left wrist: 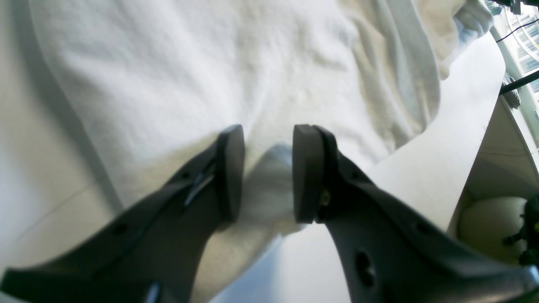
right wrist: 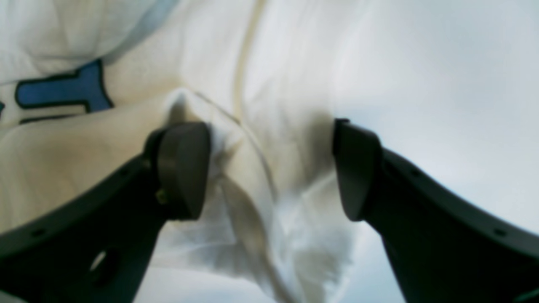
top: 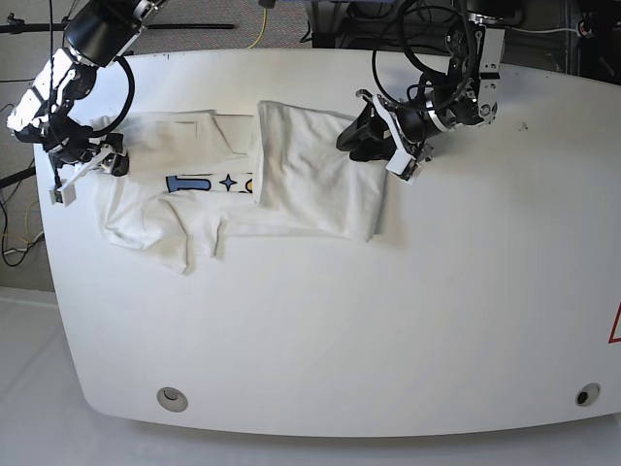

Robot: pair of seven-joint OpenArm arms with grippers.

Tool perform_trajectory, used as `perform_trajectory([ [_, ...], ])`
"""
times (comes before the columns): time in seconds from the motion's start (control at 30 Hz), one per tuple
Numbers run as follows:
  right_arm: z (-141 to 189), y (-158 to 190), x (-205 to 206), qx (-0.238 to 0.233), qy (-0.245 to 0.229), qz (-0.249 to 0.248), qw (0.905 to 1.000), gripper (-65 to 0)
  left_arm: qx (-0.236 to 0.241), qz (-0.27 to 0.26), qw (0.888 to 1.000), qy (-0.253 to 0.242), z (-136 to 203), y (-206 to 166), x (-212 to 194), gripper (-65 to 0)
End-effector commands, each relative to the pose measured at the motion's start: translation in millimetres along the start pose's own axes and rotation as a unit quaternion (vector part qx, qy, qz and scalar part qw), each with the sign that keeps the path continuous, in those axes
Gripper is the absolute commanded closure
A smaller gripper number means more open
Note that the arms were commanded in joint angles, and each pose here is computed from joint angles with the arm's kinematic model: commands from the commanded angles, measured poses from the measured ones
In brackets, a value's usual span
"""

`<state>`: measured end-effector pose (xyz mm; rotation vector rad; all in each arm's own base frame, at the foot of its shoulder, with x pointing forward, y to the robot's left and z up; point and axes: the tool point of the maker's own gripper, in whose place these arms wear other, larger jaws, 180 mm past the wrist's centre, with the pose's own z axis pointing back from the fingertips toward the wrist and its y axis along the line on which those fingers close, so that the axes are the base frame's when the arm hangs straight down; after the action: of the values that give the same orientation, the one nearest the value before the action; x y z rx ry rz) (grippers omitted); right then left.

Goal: Fold the T-shirt properly
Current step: 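Lower the right gripper toward the unfolded strip end near the print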

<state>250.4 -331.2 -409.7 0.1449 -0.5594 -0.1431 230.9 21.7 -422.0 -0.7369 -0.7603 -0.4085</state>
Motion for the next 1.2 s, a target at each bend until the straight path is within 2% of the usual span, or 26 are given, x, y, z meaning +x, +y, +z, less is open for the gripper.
perform_trajectory([
  [0.0, 19, -17, 28, -0.021, -0.043, 0.006, 0.9988, -44.5, 0.011, -0.004, 1.000, 0.027, 3, 5, -11, -19.0],
  [0.2, 27, -25, 35, -0.019, -0.060, -0.008, 0.9980, -44.7, 0.011, -0.002, 1.000, 0.028, 3, 5, -12, -19.3],
  [0.73, 41, -50, 36, -0.038, -0.062, -0.018, 0.9972, -45.0, 0.005, 0.001, 1.000, 0.016, 2, 1, -8, -18.6],
  [0.93, 32, -40, 29, -0.028, -0.055, -0.023, 0.9979, -45.2, 0.005, 0.001, 1.000, 0.014, 2, 1, -8, -18.7],
  [1.0, 21, -17, 20, -0.014, -0.044, -0.024, 0.9986, -45.3, 0.007, 0.002, 1.000, 0.013, 2, 2, -7, -18.8],
  [1.17, 12, 6, 9, 0.000, -0.034, -0.028, 0.9990, -45.3, 0.007, 0.002, 1.000, 0.011, 2, 2, -6, -18.9],
])
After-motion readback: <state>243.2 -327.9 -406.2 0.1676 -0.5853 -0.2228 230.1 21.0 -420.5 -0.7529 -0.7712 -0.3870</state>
